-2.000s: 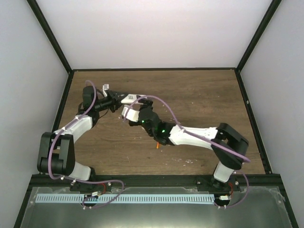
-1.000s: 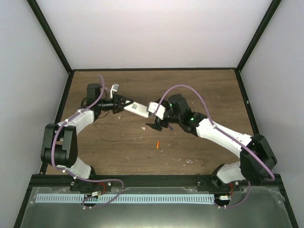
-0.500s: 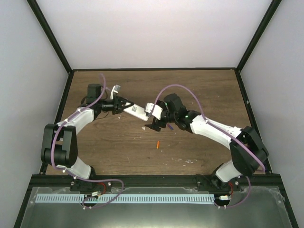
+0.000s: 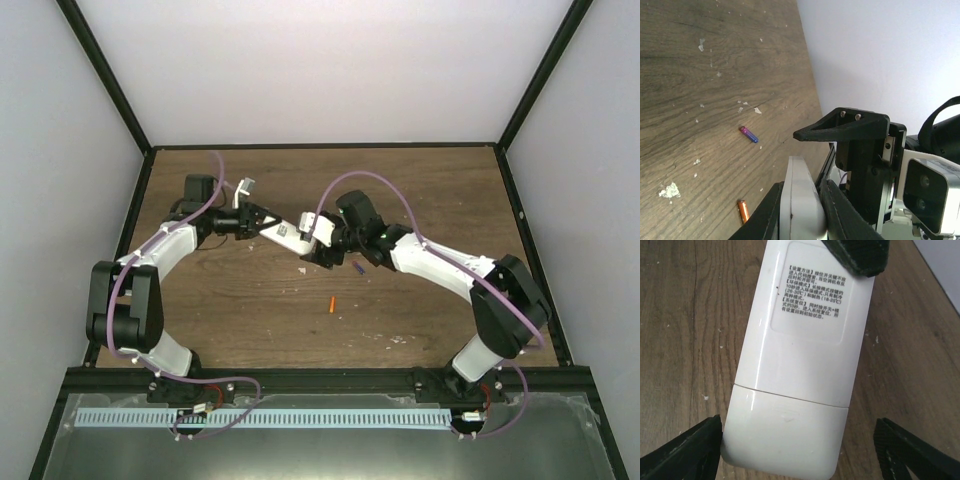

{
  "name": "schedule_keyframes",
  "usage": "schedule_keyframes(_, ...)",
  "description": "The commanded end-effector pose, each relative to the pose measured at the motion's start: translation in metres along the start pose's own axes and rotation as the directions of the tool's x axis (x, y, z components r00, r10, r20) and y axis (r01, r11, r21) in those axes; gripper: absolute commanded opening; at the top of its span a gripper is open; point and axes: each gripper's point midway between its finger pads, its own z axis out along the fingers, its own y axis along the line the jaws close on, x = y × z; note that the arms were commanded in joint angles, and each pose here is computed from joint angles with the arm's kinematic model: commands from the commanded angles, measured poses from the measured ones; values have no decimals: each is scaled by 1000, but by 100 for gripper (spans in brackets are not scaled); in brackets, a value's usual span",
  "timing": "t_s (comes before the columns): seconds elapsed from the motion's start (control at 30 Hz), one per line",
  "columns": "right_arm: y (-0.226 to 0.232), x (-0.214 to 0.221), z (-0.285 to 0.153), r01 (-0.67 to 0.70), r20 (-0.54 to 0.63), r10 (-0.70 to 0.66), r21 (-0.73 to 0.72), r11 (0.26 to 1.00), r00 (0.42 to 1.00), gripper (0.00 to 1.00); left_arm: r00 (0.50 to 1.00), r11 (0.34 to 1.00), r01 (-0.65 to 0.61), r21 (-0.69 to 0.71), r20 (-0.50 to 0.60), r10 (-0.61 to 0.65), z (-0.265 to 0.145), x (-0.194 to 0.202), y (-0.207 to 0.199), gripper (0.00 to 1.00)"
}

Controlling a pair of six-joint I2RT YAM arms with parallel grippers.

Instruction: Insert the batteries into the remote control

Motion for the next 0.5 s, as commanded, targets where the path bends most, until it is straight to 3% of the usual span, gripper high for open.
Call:
schedule_keyframes(0.0,-4,-9,-1,1,11,-1,-19,1000,1000,77,999,999,-43,16,-17,44,0,0,-9,0)
schedule_keyframes(0.23,-3,-6,1,-1,3,1,-24,1000,1000,71,999,999,-50,15,-15,50,-1,0,-9,0)
schedule_keyframes(0.33,-3,-5,2,-4,-2,4,-27,1000,1000,60,999,998,-52,17,-14,53,0,-1,-10,0)
schedule_keyframes(0.47,-3,-5,2,-3,-2,3,-27,1000,1000,57,999,998,-52,19,-10,53,0,-2,-10,0)
